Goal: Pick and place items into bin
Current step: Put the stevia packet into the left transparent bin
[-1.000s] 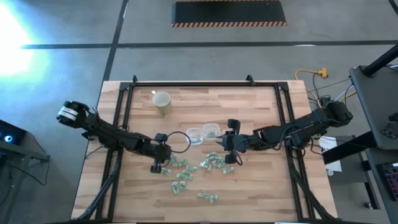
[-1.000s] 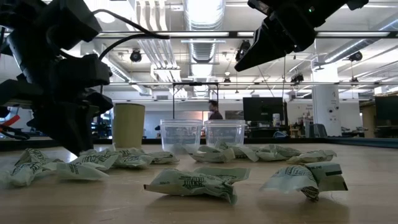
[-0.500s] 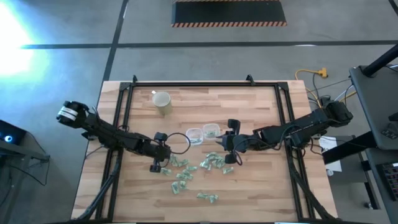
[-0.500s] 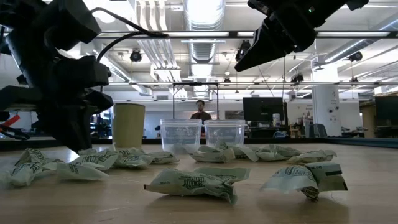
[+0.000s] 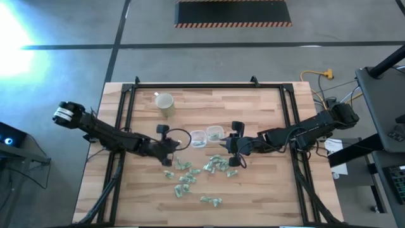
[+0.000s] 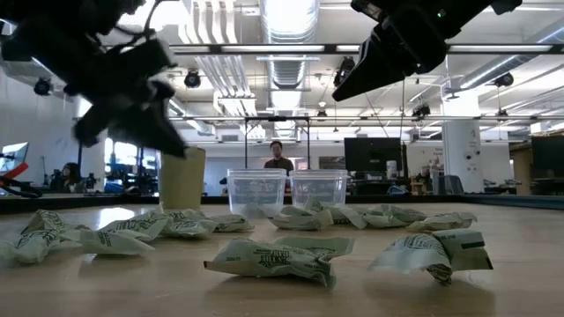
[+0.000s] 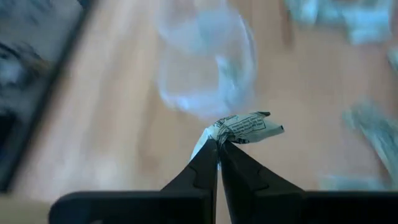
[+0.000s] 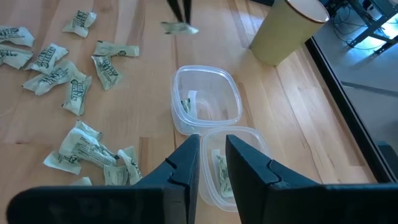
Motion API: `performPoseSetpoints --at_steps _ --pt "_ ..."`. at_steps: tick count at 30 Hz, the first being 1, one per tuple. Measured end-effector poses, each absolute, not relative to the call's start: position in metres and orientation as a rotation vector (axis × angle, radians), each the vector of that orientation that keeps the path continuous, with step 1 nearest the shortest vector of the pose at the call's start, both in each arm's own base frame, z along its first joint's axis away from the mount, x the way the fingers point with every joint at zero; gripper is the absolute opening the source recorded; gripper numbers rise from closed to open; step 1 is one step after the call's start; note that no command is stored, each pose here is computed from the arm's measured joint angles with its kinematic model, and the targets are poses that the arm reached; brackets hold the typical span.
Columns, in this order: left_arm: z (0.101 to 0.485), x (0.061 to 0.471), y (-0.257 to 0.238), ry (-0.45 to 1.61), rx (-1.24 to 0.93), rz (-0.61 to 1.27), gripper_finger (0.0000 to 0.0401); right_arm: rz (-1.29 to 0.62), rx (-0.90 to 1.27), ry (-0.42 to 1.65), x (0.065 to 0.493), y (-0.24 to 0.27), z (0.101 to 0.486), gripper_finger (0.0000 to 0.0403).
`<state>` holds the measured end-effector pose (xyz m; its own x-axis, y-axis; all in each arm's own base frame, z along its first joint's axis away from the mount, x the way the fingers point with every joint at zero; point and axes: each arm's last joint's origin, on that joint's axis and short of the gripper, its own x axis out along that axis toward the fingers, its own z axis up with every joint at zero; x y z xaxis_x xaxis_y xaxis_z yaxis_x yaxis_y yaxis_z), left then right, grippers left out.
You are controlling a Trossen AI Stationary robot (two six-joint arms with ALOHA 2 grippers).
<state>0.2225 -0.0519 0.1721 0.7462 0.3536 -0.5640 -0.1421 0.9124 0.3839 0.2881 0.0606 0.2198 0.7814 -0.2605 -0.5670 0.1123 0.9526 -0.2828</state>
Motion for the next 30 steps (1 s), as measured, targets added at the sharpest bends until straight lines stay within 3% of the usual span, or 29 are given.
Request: performPoseSetpoints --at_steps 9,30 --pt "0.189 0.244 -0.050 0.451 0.423 0.278 0.0000 -0.203 -0.239 0.641 0.288 0.061 0.220 0.0068" --pt "0.157 0.292 -0.030 0.533 0.492 0.311 0.0000 -0.203 -0.243 0.646 0.288 0.061 0.220 0.0068"
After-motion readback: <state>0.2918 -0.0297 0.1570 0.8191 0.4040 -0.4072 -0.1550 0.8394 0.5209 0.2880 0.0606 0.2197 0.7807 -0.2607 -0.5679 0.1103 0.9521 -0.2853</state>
